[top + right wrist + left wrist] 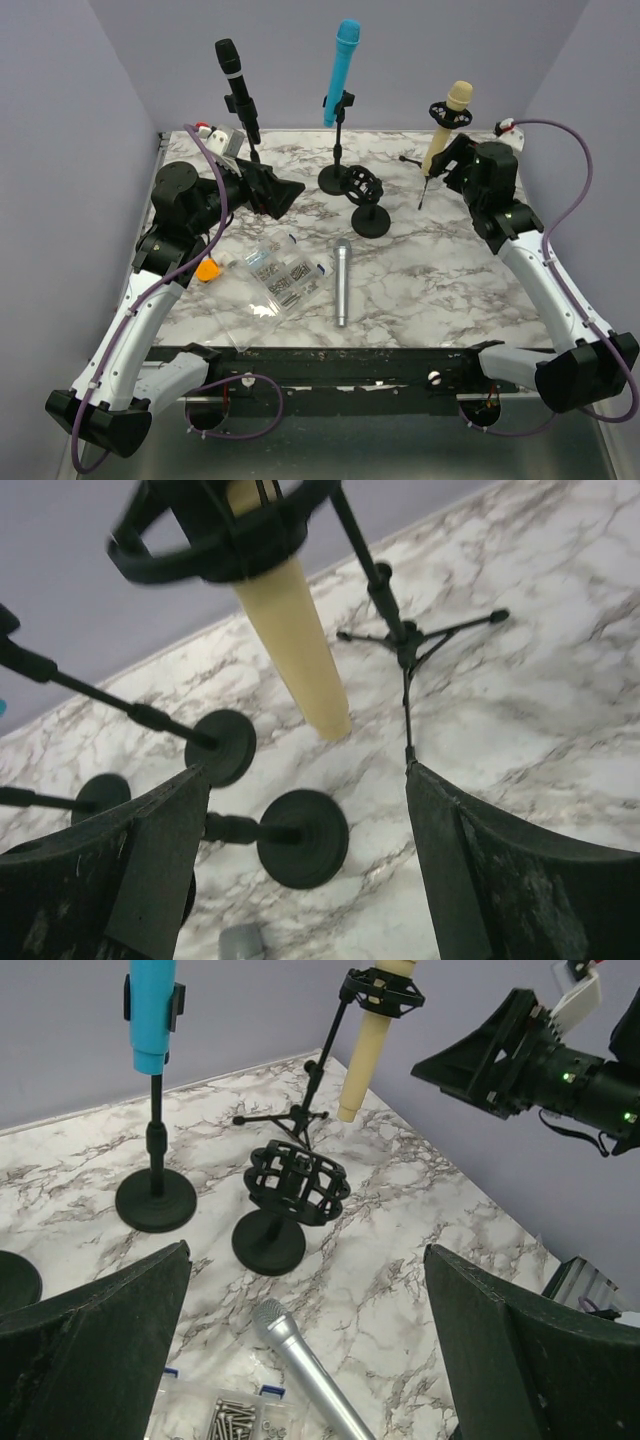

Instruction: Remove the microphone from the stand

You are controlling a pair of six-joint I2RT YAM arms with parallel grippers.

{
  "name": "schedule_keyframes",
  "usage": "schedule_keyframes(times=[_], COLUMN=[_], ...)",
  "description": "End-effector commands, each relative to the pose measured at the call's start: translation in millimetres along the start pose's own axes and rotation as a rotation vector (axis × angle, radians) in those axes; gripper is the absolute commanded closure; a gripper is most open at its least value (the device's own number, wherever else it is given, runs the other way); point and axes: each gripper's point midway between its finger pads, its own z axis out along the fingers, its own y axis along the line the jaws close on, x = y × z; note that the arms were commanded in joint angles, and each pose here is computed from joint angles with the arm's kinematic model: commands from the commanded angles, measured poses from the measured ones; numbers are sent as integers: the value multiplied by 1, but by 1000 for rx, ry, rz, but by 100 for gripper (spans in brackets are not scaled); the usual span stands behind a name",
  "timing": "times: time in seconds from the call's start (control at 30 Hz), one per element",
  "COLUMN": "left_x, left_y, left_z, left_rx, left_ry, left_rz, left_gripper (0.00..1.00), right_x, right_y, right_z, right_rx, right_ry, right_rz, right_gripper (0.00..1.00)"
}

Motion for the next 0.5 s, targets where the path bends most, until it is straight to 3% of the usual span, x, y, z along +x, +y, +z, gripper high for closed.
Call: schedule_keyframes(times=[0.0, 0.3, 0.47], left_x=[-11, -10, -9], left_y=[-10, -8, -7], left_z=[-4, -3, -3], left_rx=[38, 30, 29], left_ry=[-31, -29, -25], left_rz=[9, 10, 10], left_gripper=[1, 1, 1], right_x=[-48, -60, -100], right_y=[-10, 10, 28], right_z=[-6, 28, 13], right_rx=[112, 112, 83], right_ry=[-114, -81, -167], right_rz=[-129, -199, -153], right_gripper=[19, 19, 19])
